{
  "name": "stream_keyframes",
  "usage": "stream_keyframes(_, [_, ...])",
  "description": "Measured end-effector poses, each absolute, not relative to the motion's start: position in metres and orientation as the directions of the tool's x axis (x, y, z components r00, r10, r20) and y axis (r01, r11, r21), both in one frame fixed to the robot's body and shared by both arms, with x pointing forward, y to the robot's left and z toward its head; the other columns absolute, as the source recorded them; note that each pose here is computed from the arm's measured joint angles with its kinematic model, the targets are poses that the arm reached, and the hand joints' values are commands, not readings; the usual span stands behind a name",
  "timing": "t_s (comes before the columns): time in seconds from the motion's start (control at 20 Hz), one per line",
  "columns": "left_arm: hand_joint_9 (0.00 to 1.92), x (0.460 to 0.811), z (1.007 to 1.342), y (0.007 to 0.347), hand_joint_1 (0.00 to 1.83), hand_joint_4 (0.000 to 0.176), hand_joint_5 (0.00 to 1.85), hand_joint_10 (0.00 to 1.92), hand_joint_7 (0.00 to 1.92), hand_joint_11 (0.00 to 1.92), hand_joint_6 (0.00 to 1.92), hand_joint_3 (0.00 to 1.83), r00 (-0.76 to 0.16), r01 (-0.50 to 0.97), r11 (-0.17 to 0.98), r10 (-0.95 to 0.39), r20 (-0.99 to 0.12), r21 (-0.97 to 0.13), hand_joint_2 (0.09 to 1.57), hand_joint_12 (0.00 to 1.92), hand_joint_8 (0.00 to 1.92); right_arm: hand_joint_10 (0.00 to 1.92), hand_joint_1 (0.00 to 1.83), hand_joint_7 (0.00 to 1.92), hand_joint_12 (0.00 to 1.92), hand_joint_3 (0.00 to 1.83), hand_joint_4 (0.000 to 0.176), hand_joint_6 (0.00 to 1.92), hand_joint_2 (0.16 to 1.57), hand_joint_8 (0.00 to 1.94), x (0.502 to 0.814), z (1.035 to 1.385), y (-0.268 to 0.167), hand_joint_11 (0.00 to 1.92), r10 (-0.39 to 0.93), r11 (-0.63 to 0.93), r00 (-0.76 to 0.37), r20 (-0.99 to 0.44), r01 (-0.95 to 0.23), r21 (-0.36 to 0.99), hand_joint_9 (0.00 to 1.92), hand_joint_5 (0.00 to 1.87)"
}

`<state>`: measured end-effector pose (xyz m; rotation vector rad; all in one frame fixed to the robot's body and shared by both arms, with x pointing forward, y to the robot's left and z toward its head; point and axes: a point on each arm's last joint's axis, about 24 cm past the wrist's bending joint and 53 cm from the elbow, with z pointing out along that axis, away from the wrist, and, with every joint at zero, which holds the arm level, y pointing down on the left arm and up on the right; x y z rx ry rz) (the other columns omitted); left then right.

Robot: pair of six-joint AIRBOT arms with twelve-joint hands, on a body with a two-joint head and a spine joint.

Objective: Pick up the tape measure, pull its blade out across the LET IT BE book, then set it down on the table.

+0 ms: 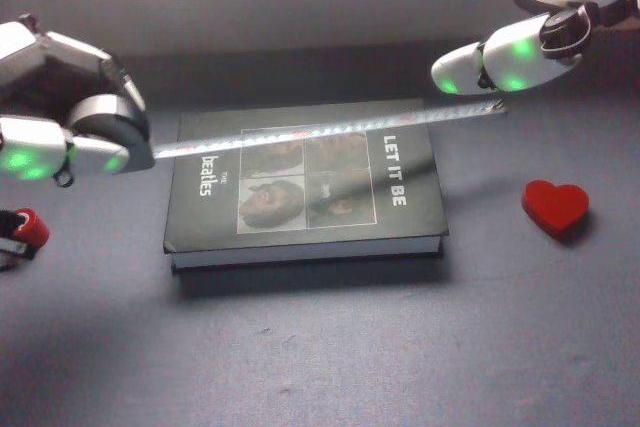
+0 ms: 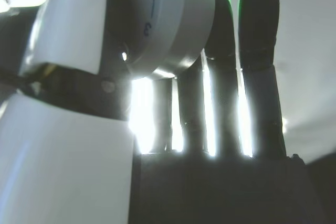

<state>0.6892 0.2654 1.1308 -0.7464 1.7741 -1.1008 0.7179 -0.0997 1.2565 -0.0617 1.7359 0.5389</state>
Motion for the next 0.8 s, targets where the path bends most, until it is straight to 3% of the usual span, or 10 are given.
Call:
stream_keyframes(0.4, [0.84, 0.702, 1.119, 0.298, 1.37, 0.000, 0.83, 1.38, 0.94, 0.85, 0.95, 0.00, -0.384, -0.053, 0.398, -0.855, -0.350, -0.916, 1.15, 1.24, 1.13, 0.00, 0.00, 0.00, 0.20, 0.00, 0.064, 0.00, 1.02, 0.00, 0.681, 1.257, -0.060, 0.00, 0.318, 0.829, -0.310, -0.896, -0.367, 0.421, 0.00, 0.00])
stream_keyframes(0.5, [0.82, 0.700, 1.116, 0.296, 1.37, 0.000, 0.83, 1.39, 0.95, 0.84, 0.95, 0.00, -0.414, -0.041, 0.377, -0.849, -0.328, -0.925, 1.15, 1.24, 1.12, 0.00, 0.00, 0.00, 0.20, 0.00, 0.064, 0.00, 1.03, 0.00, 0.676, 1.257, -0.054, 0.00, 0.338, 0.818, -0.318, -0.886, -0.368, 0.443, 0.00, 0.00])
stream_keyframes(0.55, [0.82, 0.693, 1.103, 0.285, 1.37, 0.000, 0.82, 1.40, 0.94, 0.83, 0.96, 0.00, -0.492, -0.028, 0.361, -0.817, -0.301, -0.932, 1.16, 1.26, 1.14, 0.00, 0.00, 0.00, 0.22, 0.00, 0.064, 0.00, 1.04, 0.00, 0.667, 1.261, -0.043, 0.00, 0.379, 0.787, -0.286, -0.880, -0.400, 0.469, 0.00, 0.00])
stream_keyframes(0.8, [0.83, 0.695, 1.108, 0.281, 1.37, 0.000, 0.83, 1.39, 0.94, 0.82, 0.95, 0.00, -0.539, 0.046, 0.354, -0.779, -0.321, -0.934, 1.15, 1.25, 1.13, 0.00, 0.00, 0.00, 0.28, 0.00, 0.066, 0.00, 1.05, 0.00, 0.663, 1.256, -0.032, 0.00, 0.415, 0.757, -0.309, -0.856, -0.406, 0.513, 0.00, 0.00])
